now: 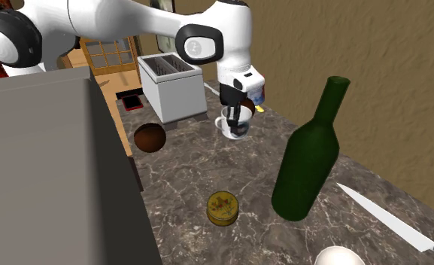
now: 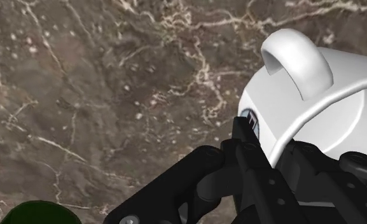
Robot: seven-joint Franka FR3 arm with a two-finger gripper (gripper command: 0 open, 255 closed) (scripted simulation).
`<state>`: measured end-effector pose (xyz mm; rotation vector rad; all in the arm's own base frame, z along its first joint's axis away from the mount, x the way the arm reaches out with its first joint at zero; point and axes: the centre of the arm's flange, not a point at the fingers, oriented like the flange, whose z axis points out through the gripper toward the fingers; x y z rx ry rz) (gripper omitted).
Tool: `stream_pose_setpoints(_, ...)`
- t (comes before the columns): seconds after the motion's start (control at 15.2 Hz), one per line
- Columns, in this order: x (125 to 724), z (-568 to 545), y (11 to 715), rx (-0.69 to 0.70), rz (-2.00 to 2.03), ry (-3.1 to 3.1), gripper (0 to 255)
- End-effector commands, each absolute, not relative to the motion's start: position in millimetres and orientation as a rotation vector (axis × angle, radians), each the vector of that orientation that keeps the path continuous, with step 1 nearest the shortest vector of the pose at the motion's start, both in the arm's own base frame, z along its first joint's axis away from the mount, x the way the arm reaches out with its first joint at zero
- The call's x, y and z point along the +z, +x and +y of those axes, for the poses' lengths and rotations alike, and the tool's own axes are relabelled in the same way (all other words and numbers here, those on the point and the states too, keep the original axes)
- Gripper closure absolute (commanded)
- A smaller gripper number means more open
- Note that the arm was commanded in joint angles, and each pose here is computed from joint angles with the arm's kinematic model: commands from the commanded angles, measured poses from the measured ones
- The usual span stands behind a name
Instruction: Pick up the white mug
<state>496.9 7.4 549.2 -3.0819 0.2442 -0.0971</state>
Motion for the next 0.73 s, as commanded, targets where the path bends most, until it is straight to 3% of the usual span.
stream_pose_setpoints(0.0, 559.9, 7.5, 496.2, -0.097, 0.244, -3.082, 255)
stream_pose_setpoints(0.66, 608.2, 7.5, 496.1, -0.097, 0.244, -3.082, 255)
